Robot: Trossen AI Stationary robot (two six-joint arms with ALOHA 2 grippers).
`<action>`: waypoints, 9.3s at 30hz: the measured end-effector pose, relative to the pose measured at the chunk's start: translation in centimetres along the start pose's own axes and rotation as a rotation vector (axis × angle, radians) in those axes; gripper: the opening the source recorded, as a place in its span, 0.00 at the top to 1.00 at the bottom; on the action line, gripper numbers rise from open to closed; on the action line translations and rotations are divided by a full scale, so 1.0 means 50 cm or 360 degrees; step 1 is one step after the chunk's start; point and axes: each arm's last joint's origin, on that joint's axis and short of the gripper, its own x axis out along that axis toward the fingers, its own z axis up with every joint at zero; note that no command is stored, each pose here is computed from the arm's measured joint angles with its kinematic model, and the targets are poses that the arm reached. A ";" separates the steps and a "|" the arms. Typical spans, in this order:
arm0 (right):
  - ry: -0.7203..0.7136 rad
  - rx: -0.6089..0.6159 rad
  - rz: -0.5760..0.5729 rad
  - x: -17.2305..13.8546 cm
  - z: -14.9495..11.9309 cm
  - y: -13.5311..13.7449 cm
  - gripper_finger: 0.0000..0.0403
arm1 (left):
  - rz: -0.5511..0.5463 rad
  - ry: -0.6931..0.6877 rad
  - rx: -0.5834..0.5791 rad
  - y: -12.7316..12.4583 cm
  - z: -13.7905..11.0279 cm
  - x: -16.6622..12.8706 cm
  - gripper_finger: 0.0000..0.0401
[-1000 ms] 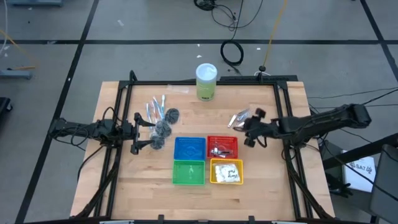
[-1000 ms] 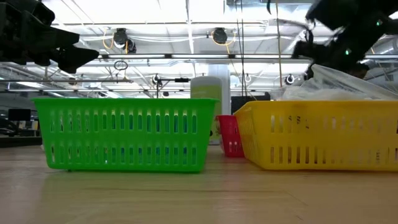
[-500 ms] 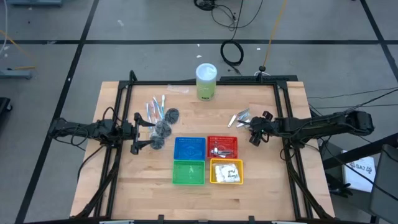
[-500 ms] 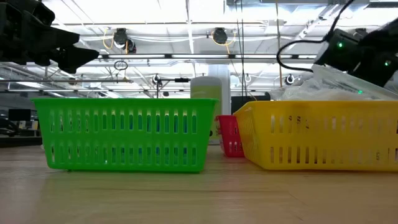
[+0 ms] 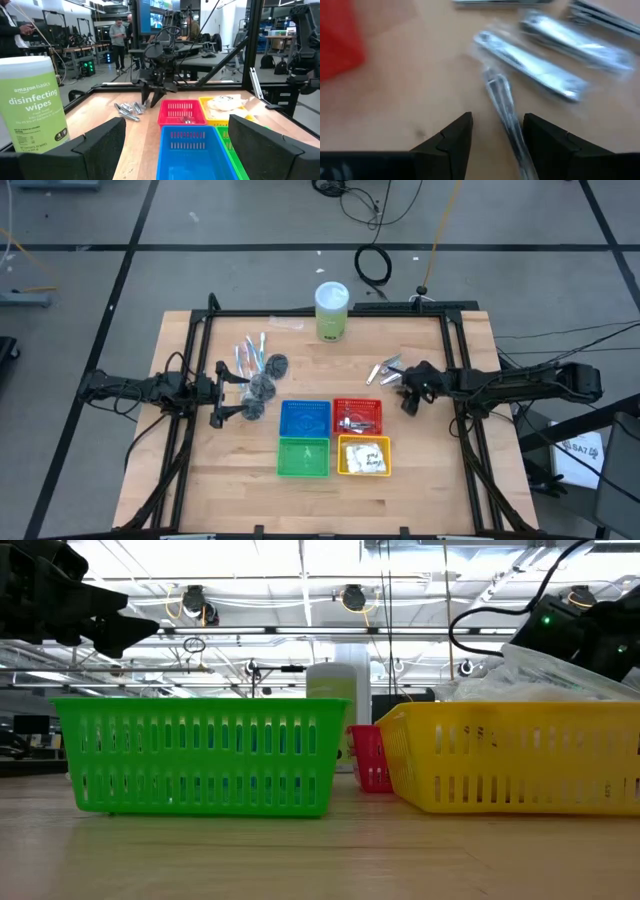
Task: Pick & Place Travel size toiletries
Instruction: Put the nail cutter into the red basket
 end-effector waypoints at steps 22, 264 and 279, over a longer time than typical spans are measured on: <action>0.0003 -0.0022 0.0215 0.006 0.003 0.013 0.75 | 0.0000 0.0000 0.0000 0.000 0.000 0.000 0.14; -0.0221 -0.0164 0.0058 0.034 0.026 0.010 0.88 | 0.0001 0.0000 0.0000 0.000 0.000 0.000 0.14; -0.0231 -0.0192 0.0047 0.034 0.027 0.010 0.88 | 0.0001 -0.0001 0.0000 0.000 0.000 0.000 0.14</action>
